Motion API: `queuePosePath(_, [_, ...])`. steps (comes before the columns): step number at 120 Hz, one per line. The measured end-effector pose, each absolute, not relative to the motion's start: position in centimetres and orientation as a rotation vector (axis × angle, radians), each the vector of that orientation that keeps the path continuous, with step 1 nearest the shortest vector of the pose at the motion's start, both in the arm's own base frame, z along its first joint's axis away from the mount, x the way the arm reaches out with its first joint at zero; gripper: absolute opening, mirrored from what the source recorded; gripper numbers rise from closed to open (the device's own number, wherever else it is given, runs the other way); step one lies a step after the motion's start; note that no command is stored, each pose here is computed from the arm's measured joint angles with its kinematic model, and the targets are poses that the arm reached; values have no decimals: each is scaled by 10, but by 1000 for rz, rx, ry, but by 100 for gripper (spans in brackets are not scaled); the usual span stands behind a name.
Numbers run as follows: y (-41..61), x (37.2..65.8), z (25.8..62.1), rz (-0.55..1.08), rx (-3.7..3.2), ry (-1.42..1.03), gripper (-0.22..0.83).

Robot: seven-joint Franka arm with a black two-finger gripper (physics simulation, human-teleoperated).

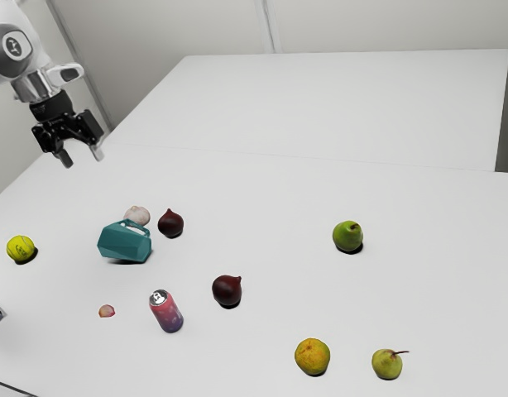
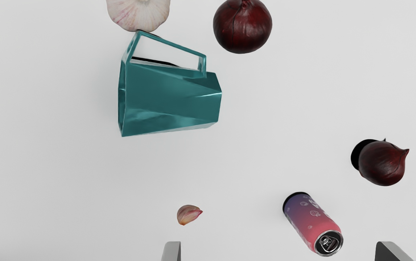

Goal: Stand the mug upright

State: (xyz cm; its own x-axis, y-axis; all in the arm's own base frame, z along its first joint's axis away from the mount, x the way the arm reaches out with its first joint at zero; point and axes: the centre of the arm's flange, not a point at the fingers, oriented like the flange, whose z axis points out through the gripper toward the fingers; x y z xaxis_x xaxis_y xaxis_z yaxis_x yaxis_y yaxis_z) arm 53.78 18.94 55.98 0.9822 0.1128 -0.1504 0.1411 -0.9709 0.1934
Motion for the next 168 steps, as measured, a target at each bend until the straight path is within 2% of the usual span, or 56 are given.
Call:
queuePosePath(34, [244, 532, 497, -185, 2821, 112, 59])
queuePosePath(85, [286, 522, 408, -73, 2680, -3, 59])
queuePosePath(168, [307, 519, 320, 79, 2457, -83, 59])
